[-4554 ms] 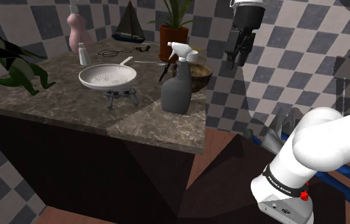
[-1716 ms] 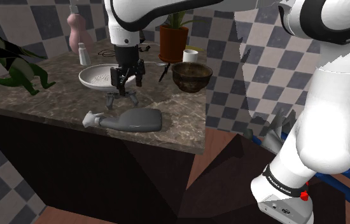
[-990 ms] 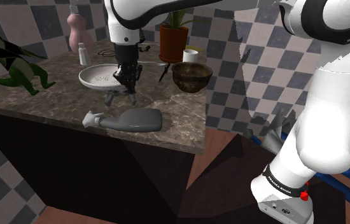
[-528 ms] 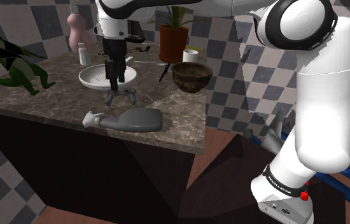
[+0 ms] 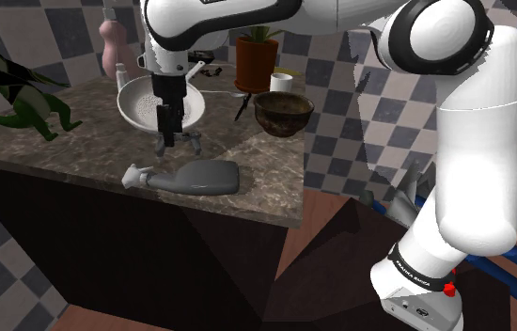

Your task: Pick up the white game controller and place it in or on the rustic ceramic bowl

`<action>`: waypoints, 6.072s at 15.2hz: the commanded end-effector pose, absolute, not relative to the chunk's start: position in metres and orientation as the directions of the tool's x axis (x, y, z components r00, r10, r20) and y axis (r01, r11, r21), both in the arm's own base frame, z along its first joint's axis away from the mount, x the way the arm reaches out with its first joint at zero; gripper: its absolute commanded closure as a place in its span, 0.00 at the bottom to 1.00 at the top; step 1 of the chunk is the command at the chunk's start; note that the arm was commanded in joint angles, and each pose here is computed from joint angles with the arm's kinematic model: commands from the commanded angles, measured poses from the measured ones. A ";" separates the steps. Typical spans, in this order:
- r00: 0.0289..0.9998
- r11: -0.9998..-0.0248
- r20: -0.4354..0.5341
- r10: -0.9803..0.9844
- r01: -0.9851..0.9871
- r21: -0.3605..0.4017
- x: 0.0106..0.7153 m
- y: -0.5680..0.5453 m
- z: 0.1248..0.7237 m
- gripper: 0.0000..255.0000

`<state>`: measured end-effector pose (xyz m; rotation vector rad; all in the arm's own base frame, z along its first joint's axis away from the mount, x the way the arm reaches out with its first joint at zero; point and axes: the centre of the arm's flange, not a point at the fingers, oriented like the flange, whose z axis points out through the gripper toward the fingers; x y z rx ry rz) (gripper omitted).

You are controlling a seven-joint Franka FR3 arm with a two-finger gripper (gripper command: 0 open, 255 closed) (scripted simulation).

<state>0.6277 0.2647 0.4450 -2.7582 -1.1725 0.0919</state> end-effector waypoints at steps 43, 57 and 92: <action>0.695 -0.687 -0.002 0.719 0.710 -0.155 0.629 0.264 0.585 1.00; 0.695 -0.687 -0.002 0.719 0.710 -0.155 0.601 0.176 0.619 1.00; 0.695 -0.687 -0.002 0.719 0.710 -0.155 0.531 -0.046 0.546 1.00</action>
